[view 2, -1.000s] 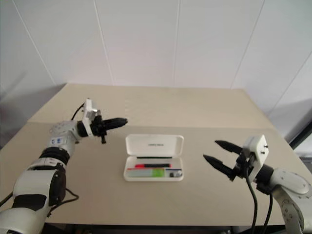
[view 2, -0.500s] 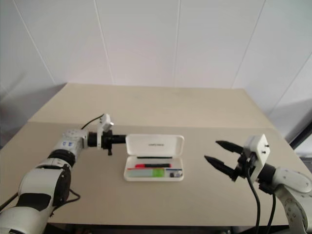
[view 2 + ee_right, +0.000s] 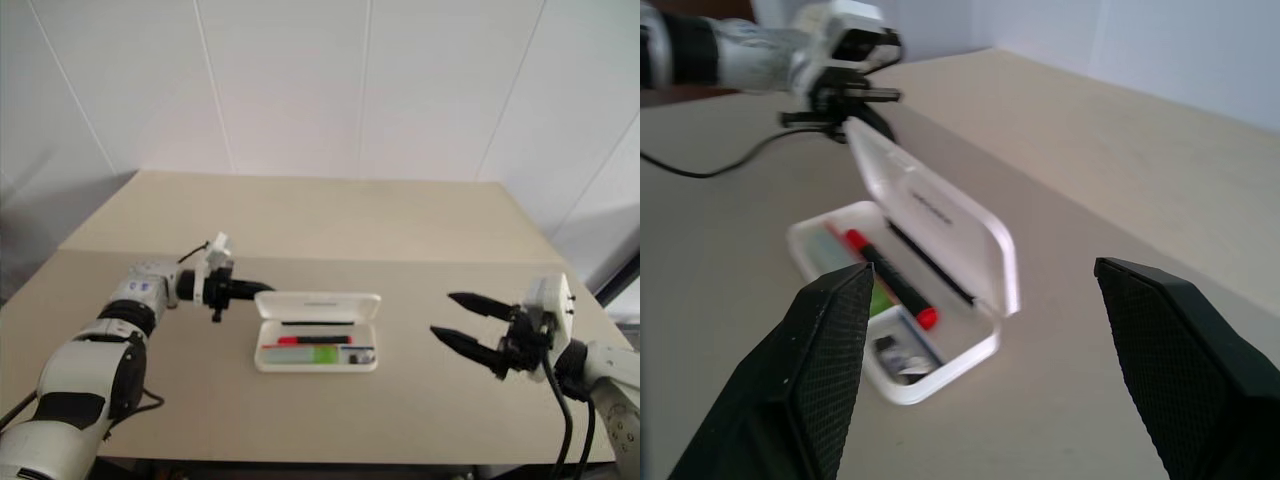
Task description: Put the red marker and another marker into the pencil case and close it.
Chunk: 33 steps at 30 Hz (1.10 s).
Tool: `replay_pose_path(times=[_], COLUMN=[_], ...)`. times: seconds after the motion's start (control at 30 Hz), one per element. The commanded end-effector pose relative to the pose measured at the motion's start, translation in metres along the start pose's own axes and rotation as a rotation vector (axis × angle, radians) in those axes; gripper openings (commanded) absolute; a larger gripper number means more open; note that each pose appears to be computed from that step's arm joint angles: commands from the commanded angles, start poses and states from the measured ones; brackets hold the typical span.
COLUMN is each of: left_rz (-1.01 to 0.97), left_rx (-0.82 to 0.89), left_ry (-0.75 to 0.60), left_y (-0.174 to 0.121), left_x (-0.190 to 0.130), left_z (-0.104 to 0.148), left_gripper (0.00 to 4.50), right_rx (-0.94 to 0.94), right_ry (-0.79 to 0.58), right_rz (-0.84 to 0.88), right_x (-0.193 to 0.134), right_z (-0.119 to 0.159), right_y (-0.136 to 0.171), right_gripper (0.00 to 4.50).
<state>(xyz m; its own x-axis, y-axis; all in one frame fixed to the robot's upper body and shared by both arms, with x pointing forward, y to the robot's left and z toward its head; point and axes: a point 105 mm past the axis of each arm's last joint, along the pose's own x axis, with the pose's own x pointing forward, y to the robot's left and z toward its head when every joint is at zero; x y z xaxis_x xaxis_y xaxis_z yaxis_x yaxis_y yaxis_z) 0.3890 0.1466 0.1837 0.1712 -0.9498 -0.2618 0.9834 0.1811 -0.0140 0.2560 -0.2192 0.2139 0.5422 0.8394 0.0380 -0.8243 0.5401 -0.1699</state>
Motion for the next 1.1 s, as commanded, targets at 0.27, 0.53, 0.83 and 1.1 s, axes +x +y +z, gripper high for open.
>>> replay_pose_path(times=[0.27,0.53,0.83,1.1], left_rz=[-0.246,-0.326,-0.38,-0.411], left_rx=[0.084,0.132,0.223,0.276], left_ry=[0.109,0.377,0.523,0.651], left_y=[-0.029,-0.039,-0.041,-0.037], left_x=[0.016,0.014,0.014,0.017], left_z=[0.001,-0.03,-0.046,-0.058], left_gripper=[0.02,0.02,0.02,0.02], right_rx=[-0.104,-0.102,-0.102,-0.108], right_ry=[0.011,0.024,0.05,0.053], right_rz=[0.169,0.219,0.238,0.236], right_x=[0.008,0.012,0.012,0.016], right_z=[0.018,0.013,0.007,0.005], right_y=[-0.008,-0.004,-0.002,-0.005], right_gripper=[4.5,4.5,4.5,4.5])
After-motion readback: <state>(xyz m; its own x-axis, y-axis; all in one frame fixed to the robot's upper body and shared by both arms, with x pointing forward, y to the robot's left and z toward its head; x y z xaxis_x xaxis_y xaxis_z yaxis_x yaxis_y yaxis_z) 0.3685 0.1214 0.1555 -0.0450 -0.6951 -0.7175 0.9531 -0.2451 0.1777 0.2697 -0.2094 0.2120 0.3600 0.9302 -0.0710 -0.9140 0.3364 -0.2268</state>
